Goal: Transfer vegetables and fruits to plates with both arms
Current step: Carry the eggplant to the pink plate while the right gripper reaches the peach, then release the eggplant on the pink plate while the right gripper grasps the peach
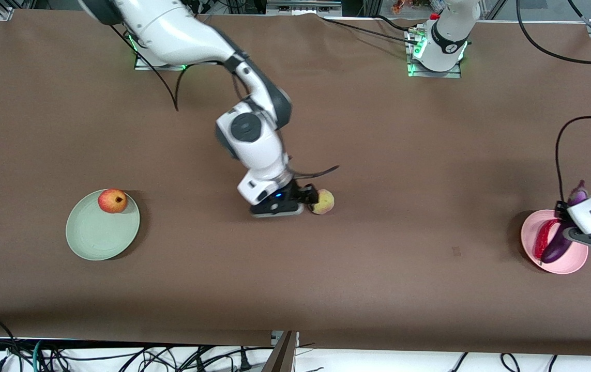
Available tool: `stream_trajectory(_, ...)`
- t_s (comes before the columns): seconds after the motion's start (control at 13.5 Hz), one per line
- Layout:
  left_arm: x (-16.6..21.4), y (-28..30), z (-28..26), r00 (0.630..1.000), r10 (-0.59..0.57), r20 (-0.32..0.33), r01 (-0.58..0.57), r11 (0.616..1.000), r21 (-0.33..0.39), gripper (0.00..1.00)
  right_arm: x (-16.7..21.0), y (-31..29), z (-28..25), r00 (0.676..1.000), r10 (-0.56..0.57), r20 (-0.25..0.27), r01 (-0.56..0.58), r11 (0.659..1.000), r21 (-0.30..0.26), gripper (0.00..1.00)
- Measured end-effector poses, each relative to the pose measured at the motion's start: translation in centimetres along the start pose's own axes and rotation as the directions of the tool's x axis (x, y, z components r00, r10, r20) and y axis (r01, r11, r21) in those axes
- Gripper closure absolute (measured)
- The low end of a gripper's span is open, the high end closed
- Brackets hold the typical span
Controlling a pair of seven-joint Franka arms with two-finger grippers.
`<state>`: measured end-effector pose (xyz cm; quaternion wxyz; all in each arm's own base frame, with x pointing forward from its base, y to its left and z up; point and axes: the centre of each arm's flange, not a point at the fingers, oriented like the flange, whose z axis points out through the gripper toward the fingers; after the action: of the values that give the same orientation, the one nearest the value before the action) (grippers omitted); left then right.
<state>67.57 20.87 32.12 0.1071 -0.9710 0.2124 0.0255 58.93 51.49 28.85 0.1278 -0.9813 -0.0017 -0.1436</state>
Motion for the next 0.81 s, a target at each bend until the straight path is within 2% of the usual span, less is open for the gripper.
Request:
stream_trajectory(0.22, -2.6, -4.3, 4.3, 0.992, 0.116, -0.042, -0.114, 0.992, 0.052, 0.65, -2.3, -2.9, 2.4, 0.995, -0.062, -0.083, 0.063, 0.998, 0.014, 0.0)
stream_trajectory(0.37, -3.1, -5.3, 6.6, 0.987, 0.142, -0.069, -0.136, 0.987, 0.081, 0.65, -2.8, -2.6, 4.2, 0.987, -0.108, -0.118, 0.11, 0.994, 0.004, 0.0)
stream_trajectory(0.59, -3.0, -5.7, 9.5, 0.983, 0.148, -0.113, -0.136, 0.985, 0.108, 0.65, -3.6, -2.5, 5.6, 0.978, -0.165, -0.131, 0.164, 0.986, -0.023, 0.0)
stream_trajectory(0.81, -2.9, -5.7, 11.1, 0.982, 0.148, -0.122, -0.135, 0.985, 0.108, 0.65, -4.8, -3.4, 6.4, 0.968, -0.205, -0.145, 0.205, 0.979, -0.018, 0.0)
